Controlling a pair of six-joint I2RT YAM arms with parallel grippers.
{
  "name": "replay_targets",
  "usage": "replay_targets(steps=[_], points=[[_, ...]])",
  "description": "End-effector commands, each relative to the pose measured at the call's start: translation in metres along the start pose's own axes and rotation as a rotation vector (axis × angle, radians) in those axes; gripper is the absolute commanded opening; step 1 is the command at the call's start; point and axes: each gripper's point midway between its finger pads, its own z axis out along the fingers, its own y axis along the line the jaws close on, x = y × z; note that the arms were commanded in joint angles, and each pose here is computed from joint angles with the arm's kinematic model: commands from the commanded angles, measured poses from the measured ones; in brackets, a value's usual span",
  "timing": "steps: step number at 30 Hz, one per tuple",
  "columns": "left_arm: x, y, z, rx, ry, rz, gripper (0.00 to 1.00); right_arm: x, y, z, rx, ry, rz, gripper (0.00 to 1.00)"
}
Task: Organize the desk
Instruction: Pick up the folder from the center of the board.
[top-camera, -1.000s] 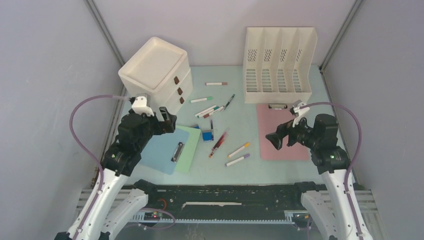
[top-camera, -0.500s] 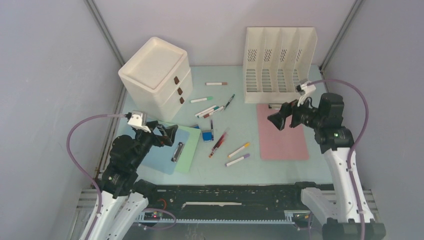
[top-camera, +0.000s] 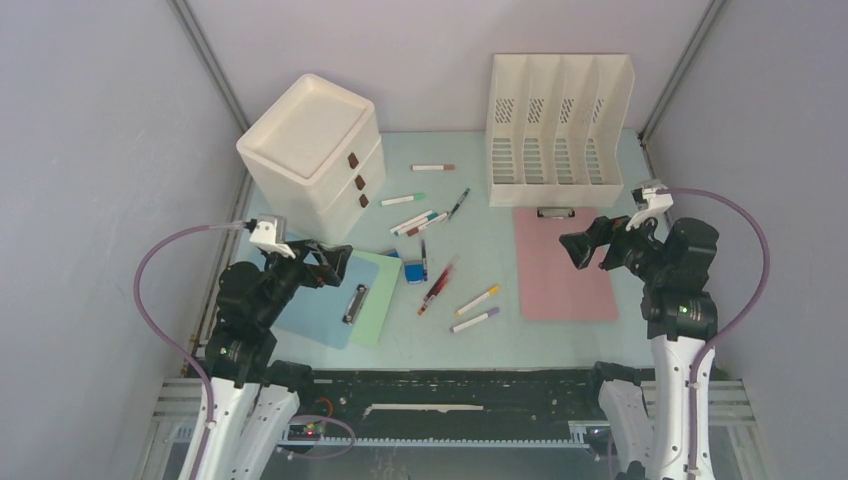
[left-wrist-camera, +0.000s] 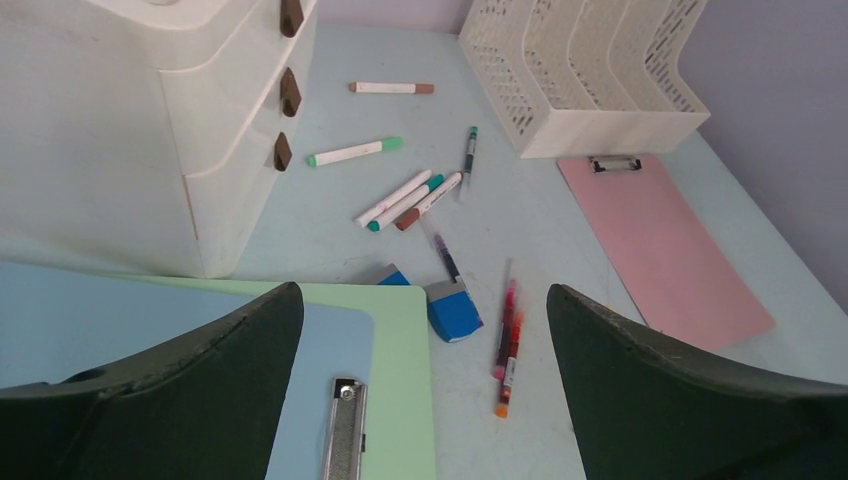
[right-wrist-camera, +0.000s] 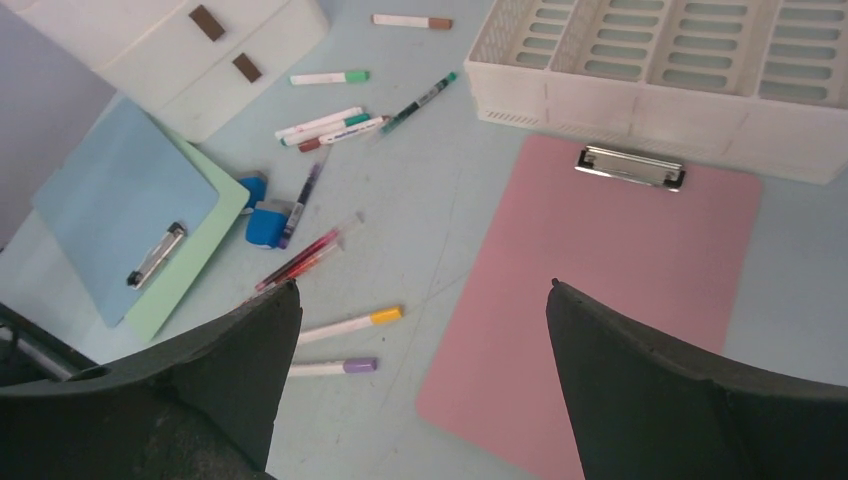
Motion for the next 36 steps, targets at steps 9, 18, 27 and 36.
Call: replay_targets(steps=[9, 18, 27, 36], points=[[-0.014, -0.019, 0.000, 0.096, -0.033, -0.010, 1.00, -0.023, 0.026, -0.018, -0.080, -0.106, 0.101, 1.00], [-0.016, -0.035, 0.004, 0.178, -0.025, -0.078, 1.00, -0.020, 0.035, -0.018, -0.139, -0.093, 0.075, 1.00], [0.031, -0.067, 0.015, 0.122, 0.227, -0.049, 1.00, 0.028, 0.081, -0.025, -0.507, 0.025, -0.197, 1.00], [0.060, -0.080, 0.030, 0.012, 0.169, 0.007, 1.00, 0.065, 0.032, 0.010, -0.263, 0.197, -0.337, 1.00]])
